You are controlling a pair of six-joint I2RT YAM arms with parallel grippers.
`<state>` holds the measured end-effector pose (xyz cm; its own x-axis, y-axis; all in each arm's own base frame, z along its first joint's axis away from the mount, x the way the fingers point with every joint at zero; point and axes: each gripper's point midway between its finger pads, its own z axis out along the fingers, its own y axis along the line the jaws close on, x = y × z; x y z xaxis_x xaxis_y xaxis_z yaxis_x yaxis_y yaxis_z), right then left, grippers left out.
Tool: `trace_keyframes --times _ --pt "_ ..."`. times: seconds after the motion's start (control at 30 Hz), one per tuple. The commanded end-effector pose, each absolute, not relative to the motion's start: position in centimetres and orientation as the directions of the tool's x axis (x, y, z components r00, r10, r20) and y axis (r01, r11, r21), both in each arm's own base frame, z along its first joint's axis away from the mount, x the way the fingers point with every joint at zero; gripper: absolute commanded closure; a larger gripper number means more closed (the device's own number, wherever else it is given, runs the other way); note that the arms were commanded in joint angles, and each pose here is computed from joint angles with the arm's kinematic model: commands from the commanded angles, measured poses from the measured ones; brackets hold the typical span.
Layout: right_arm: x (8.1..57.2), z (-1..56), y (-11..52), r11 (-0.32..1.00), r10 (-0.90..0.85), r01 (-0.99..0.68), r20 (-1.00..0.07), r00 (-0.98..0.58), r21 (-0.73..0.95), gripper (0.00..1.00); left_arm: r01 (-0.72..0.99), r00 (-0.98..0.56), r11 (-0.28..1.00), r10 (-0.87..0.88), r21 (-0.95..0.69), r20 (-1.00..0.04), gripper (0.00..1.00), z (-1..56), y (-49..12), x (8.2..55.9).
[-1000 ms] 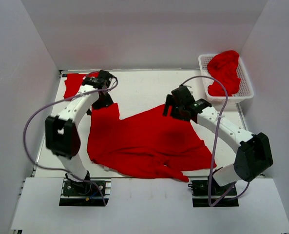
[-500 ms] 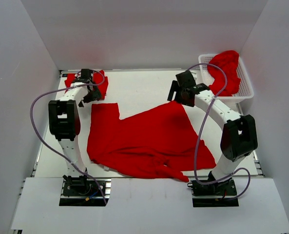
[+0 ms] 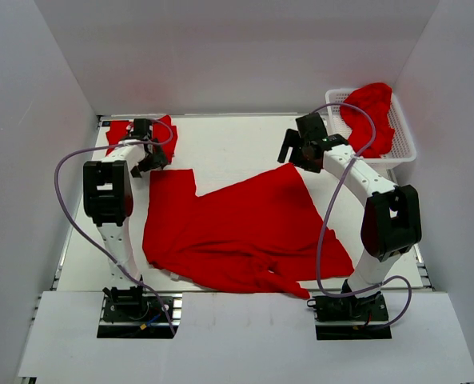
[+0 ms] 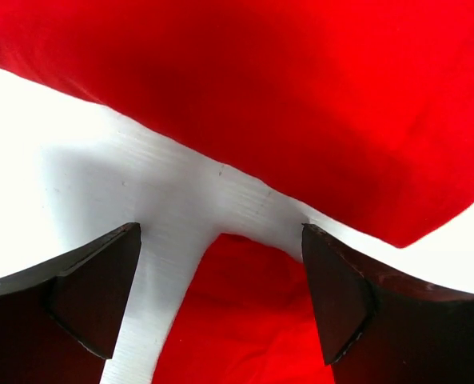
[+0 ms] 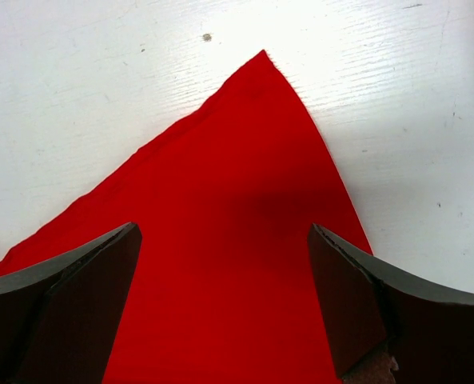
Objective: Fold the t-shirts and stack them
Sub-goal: Flatten out the tshirt
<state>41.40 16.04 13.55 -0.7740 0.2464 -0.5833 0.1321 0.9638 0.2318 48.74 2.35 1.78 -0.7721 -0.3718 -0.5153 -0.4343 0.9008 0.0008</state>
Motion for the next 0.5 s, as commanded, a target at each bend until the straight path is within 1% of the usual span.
trace_keyframes --times 0.0,0.07,0.1,0.17,0.23,0.27,0.33,0.37,0.4,0.47 --pt "42.7 15.1 16.4 0.955 0.264 0.116 -0.609 -0.748 0.272 0.10 -0.449 -0.780 0.893 -0.399 -0.012 -0.482 0.09 1.2 2.2 46.5" --pt "42.7 15.1 16.3 0.953 0.269 0.118 -0.607 -0.747 0.278 0.10 -0.451 -0.773 0.892 -0.408 -0.031 -0.486 0.09 1.2 1.9 45.9" --pt "42.7 15.2 16.5 0.952 0.269 0.113 -0.605 -0.749 0.284 0.10 -0.454 -0.781 0.890 -0.417 -0.037 -0.465 0.09 0.5 1.6 44.8" --pt "42.8 14.9 16.4 0.951 0.274 0.117 -0.602 -0.750 0.286 0.10 -0.445 -0.781 0.894 -0.419 -0.058 -0.463 0.09 0.6 1.3 43.9" --pt "42.7 14.8 16.6 0.949 0.274 0.114 -0.596 -0.755 0.293 0.10 -0.435 -0.783 0.897 -0.420 -0.079 -0.459 0.11 0.4 0.4 43.7" --pt "42.7 14.7 16.5 0.949 0.276 0.116 -0.594 -0.755 0.294 0.10 -0.434 -0.778 0.898 -0.412 -0.068 -0.475 0.13 0.9 0.4 43.8" --pt "42.5 14.4 16.5 0.948 0.279 0.120 -0.587 -0.760 0.295 0.10 -0.435 -0.783 0.898 -0.411 -0.062 -0.466 0.16 0.4 0.4 43.7" --pt "42.5 14.3 16.5 0.948 0.282 0.125 -0.588 -0.758 0.294 0.10 -0.435 -0.784 0.898 -0.411 -0.062 -0.464 0.24 0.2 0.4 43.9" --pt "42.4 14.2 16.5 0.947 0.282 0.123 -0.586 -0.760 0.295 0.10 -0.432 -0.795 0.900 -0.412 -0.060 -0.445 0.26 -0.7 0.2 43.7" --pt "42.4 13.9 16.5 0.946 0.285 0.127 -0.582 -0.762 0.298 0.10 -0.433 -0.801 0.898 -0.421 -0.073 -0.425 0.36 -1.3 -0.2 43.5"
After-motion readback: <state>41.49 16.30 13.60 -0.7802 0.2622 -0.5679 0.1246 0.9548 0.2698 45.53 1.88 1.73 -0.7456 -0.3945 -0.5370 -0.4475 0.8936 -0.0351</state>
